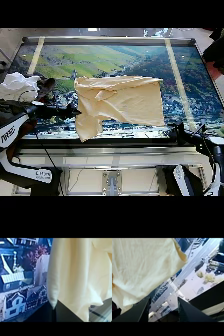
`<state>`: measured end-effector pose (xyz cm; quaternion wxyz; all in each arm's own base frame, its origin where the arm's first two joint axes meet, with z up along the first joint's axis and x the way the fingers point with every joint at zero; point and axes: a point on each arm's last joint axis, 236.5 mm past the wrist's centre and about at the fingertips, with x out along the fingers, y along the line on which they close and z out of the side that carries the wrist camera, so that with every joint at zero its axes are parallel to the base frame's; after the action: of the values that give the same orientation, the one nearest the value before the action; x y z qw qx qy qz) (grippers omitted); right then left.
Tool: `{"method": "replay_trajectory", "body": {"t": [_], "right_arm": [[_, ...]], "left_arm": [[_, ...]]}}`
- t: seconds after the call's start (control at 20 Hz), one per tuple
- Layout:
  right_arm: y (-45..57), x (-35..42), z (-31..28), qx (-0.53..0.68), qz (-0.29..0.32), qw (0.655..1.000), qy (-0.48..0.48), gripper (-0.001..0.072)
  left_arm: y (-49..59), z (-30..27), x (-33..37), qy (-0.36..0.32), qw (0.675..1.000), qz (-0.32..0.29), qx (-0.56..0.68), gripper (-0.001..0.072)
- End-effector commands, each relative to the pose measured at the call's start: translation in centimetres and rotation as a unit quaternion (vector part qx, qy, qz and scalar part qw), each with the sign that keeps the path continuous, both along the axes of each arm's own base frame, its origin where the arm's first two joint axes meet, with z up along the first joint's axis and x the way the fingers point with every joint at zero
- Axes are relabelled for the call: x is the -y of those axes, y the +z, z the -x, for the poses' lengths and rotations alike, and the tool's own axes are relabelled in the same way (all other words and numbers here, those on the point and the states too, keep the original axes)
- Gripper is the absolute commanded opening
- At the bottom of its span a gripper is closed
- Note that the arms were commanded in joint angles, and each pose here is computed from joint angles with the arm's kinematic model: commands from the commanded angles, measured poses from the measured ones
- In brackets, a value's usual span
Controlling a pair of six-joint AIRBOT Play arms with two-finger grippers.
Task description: Fold the shirts.
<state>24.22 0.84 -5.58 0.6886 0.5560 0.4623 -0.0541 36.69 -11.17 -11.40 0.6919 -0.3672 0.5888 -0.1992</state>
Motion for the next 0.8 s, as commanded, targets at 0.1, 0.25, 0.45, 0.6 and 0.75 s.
{"method": "replay_trajectory", "body": {"t": [0.1, 0.25, 0.45, 0.6, 0.75], "right_arm": [[-3.7, -0.4, -1.9, -0.033, -0.026, 0.997, -0.058, 0.039], [-5.2, -0.4, -3.5, -0.035, -0.012, 0.997, -0.062, 0.0389], [-6.7, -0.2, -5.0, -0.046, -0.005, 0.995, -0.089, 0.0387], [-8.0, -0.7, -5.8, -0.063, 0.0, 0.995, -0.079, 0.0348], [-7.8, -0.9, -7.4, -0.055, 0.007, 0.997, -0.061, 0.0013]], "left_arm": [[0.3, -0.2, 0.3, -0.001, 1.0, 0.007, 0.007, 0.0014], [0.3, -0.2, 0.3, -0.001, 1.0, 0.007, 0.007, 0.0015], [0.3, -0.3, 0.3, 0.0, 1.0, 0.006, 0.008, 0.0015], [0.1, -0.6, 0.0, 0.006, 1.0, -0.001, 0.011, 0.0015], [0.2, -0.7, -0.1, 0.008, 1.0, -0.003, 0.014, 0.0013]]}}
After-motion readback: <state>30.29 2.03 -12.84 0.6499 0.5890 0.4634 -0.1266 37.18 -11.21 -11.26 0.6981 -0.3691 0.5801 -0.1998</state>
